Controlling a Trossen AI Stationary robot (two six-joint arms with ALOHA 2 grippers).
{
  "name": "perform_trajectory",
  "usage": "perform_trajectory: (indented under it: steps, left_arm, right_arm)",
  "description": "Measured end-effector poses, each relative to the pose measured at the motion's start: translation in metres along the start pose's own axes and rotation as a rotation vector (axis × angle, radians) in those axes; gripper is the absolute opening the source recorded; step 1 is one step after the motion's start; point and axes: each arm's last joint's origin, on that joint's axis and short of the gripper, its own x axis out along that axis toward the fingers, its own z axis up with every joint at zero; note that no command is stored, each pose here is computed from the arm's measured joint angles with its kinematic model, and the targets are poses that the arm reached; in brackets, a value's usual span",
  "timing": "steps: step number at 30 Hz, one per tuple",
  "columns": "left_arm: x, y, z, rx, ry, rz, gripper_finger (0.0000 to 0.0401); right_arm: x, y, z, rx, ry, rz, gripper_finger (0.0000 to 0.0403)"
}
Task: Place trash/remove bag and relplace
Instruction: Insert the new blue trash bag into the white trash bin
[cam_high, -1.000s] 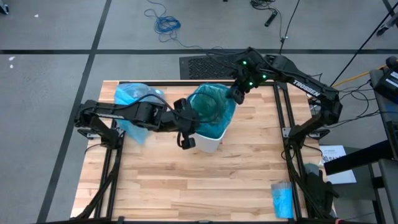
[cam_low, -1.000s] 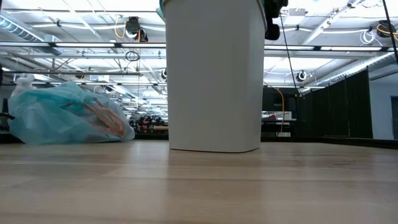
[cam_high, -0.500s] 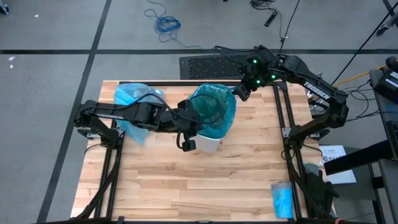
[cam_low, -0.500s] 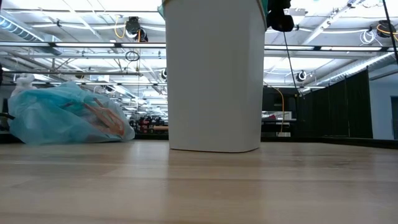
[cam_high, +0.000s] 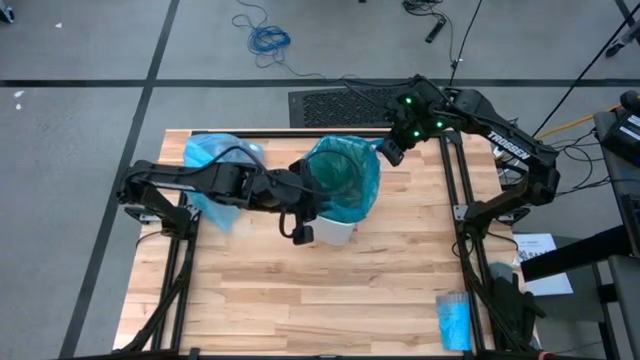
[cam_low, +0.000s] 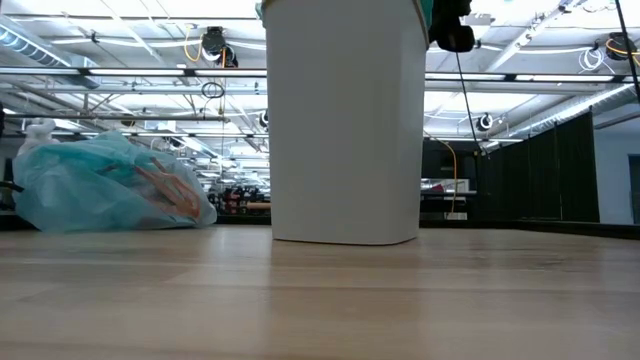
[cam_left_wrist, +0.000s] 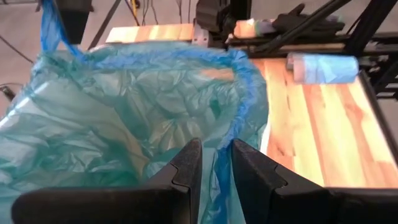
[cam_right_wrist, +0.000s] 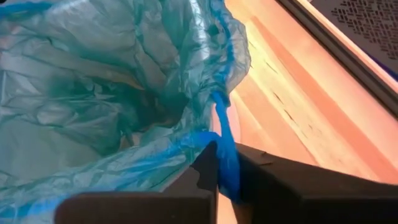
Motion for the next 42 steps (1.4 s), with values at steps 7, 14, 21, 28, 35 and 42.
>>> perform_trajectory:
  steps: [7, 14, 21, 28, 35, 42]
  left_arm:
    - [-0.007, 0.001, 0.003, -0.011, -0.030, -0.012, 0.0085]
    - [-0.007, 0.001, 0.003, -0.015, -0.031, -0.017, 0.0085]
    - [-0.007, 0.001, 0.003, -0.017, -0.033, -0.022, 0.0085]
    - [-0.007, 0.000, 0.005, -0.022, -0.055, -0.050, 0.0085]
    - [-0.008, 0.000, 0.005, -0.022, -0.053, -0.053, 0.0085]
    - [-0.008, -0.001, 0.005, -0.038, -0.050, -0.090, 0.0085]
  right_arm:
    - [-0.002, 0.001, 0.000, -0.015, -0.011, 0.011, 0.0015]
    - [-0.004, 0.005, 0.001, -0.051, -0.020, 0.118, 0.0092]
    - [-0.003, 0.000, 0.004, -0.031, -0.029, 0.097, 0.0185]
    - [0.001, -0.004, 0.011, -0.013, -0.071, 0.098, 0.0162]
    - [0.002, -0.005, 0.003, -0.056, 0.008, 0.091, 0.0050]
    - [0.002, -0.005, 0.004, -0.075, 0.002, 0.092, 0.0004]
